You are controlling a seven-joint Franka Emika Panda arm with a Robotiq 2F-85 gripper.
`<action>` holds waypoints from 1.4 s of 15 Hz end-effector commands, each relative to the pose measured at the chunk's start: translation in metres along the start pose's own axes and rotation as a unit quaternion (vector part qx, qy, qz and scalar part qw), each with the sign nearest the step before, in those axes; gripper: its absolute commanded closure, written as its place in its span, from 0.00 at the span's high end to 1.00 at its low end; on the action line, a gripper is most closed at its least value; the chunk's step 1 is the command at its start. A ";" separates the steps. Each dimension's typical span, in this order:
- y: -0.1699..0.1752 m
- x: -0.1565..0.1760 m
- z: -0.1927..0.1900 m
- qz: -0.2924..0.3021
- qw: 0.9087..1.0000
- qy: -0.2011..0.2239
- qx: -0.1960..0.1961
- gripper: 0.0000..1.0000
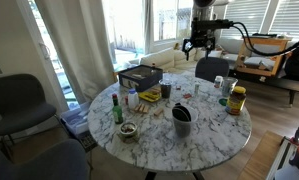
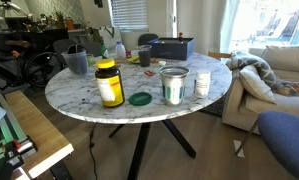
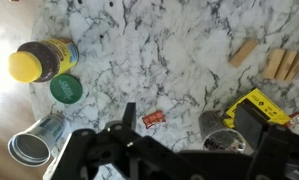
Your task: Put one wooden chip on top of the white bottle with a blue cap
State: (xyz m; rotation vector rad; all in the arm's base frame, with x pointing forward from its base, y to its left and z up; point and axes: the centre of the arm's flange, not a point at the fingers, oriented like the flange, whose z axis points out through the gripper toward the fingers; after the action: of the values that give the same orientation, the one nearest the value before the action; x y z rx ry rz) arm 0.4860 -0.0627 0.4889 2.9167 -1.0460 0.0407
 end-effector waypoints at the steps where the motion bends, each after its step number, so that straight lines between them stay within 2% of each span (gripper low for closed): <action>1: -0.005 0.007 0.009 0.003 1.000 -0.006 -0.003 1.00; 11: -0.003 0.003 -0.003 0.002 1.000 0.004 0.003 1.00; 12: -0.012 0.009 0.003 0.055 0.998 0.001 0.012 1.00; 13: -0.028 0.010 0.018 0.062 0.997 -0.019 0.038 1.00; 14: -0.040 0.010 0.031 0.093 0.994 -0.004 0.052 1.00; 16: -0.075 0.009 0.065 0.133 0.986 -0.002 0.095 1.00; 17: -0.090 0.009 0.079 0.146 0.983 0.016 0.110 1.00; 19: -0.120 0.008 0.110 0.154 0.981 0.023 0.114 1.00; 21: -0.145 0.002 0.148 0.162 0.981 0.021 0.100 1.00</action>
State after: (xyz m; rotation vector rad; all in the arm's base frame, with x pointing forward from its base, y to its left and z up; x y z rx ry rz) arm 0.5566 0.0157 0.3894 2.9077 -1.5292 0.2513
